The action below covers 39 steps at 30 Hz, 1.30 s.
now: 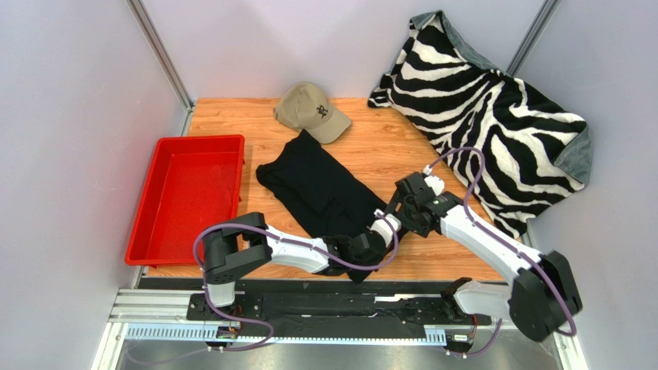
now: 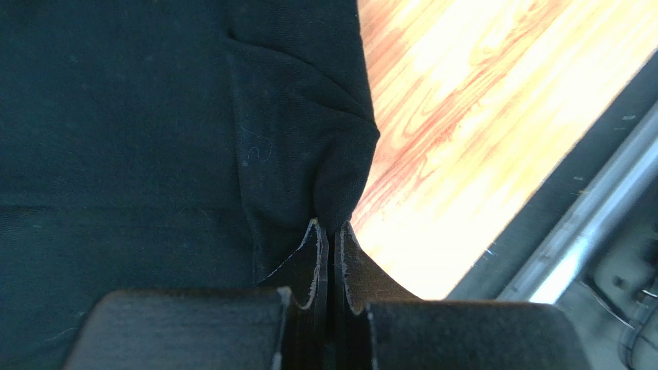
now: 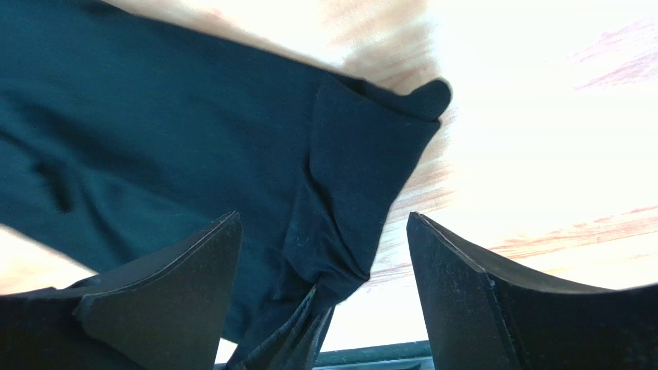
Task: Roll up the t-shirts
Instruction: Roll the T-shirt to the center of the board.
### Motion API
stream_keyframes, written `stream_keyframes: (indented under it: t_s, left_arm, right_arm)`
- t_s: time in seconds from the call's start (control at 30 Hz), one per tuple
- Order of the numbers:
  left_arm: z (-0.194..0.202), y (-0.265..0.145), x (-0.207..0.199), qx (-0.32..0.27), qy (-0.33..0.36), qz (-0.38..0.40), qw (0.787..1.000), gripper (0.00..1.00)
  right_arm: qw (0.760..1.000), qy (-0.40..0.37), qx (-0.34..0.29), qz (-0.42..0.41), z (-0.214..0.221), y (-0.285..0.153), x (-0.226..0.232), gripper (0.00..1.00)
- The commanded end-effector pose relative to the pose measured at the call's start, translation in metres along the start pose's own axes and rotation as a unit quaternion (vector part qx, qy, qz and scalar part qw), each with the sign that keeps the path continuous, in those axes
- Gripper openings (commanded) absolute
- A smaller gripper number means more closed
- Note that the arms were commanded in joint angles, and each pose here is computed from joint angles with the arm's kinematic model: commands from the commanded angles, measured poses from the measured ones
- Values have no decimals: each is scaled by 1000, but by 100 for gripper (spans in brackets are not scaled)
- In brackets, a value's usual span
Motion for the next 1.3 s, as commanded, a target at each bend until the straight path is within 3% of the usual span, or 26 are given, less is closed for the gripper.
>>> stream_keyframes:
  t_s: [0.0,0.4,0.87,0.97,1.27]
  left_arm:
    - [-6,-13,2,27,-100,71,992,0]
    - [-9,-26,10,50,-142,102,983,0]
    - [-11,-26,13,53,-136,96,985,0]
    - [-13,-27,13,52,-134,97,985,0]
    - [-18,-33,4,61,-131,128,981,0]
  right_arm:
    - [997,32,-65,-18,-5,-12,-6,82]
    - [991,77,-107,-33,10,6,-17,82]
    - [996,47,-71,36,12,42,-13,79]
    - [996,35,-66,56,6,38,-12,71]
    - [990,-23,-13,138,4,38,-18,27]
Point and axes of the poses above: each gripper's point midway between its finger pads, its own y axis out along the fingers, its own x axis along the line the jaws close on, z = x × y, the point moved 8 cm from there along -y, back along the fingers, and after that the axes turned 13 degrees about -y, right-handed, at the moved point
